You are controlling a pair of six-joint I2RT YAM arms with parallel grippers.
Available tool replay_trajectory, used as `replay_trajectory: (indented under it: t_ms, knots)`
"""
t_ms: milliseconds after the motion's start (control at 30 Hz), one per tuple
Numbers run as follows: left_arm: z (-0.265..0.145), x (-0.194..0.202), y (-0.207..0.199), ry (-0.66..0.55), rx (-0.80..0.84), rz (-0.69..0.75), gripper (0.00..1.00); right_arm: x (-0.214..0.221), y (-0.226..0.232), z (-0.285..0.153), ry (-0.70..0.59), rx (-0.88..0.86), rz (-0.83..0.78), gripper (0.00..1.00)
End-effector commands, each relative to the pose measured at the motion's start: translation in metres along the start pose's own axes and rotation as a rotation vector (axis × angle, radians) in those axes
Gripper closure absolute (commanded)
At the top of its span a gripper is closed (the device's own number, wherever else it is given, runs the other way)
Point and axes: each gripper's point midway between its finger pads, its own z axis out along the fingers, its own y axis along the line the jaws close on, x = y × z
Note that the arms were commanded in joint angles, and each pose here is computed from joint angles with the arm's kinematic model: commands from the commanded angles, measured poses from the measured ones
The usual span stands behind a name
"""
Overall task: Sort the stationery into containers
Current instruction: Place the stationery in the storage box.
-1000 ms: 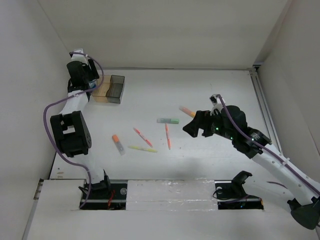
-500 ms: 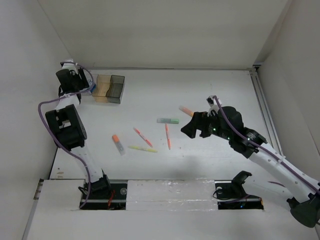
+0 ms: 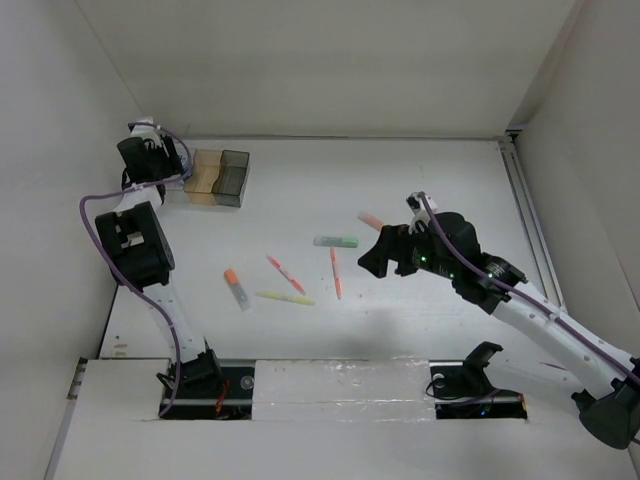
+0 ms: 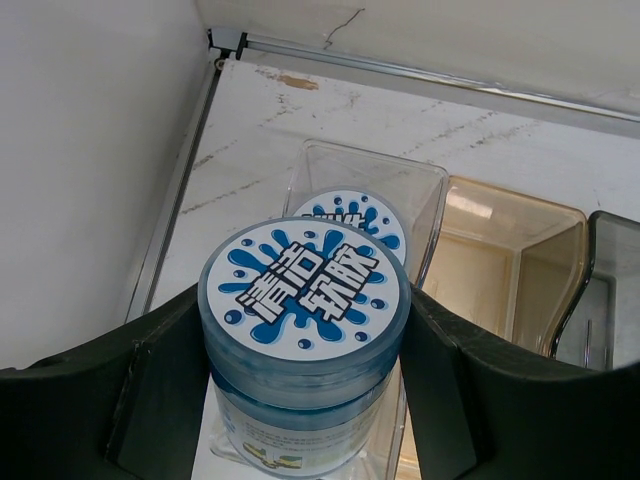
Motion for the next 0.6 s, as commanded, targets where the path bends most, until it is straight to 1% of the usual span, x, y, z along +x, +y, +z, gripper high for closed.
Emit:
replay_trajectory:
  t_ms: [0,300,400,567]
  knots:
    - [0.001,-0.057,-0.007,-0.159,0.036,0.026,1.0,-0.016,0.012,0.0,-0.06,-0.044,-0.033,0.0]
    - [0.007,-0.044,-0.006,-0.15,0.036,0.015,1.0,-0.014,0.011,0.0,-0.052,-0.039,-0.031,0.0]
    - [0.007,-0.047,-0.007,-0.158,0.046,0.017,1.0,-0.017,0.014,-0.004,-0.061,-0.044,-0.033,0.0]
    - [0.008,-0.037,-0.007,-0.149,0.046,0.015,1.0,-0.02,0.017,-0.009,-0.078,-0.055,-0.036,0.0]
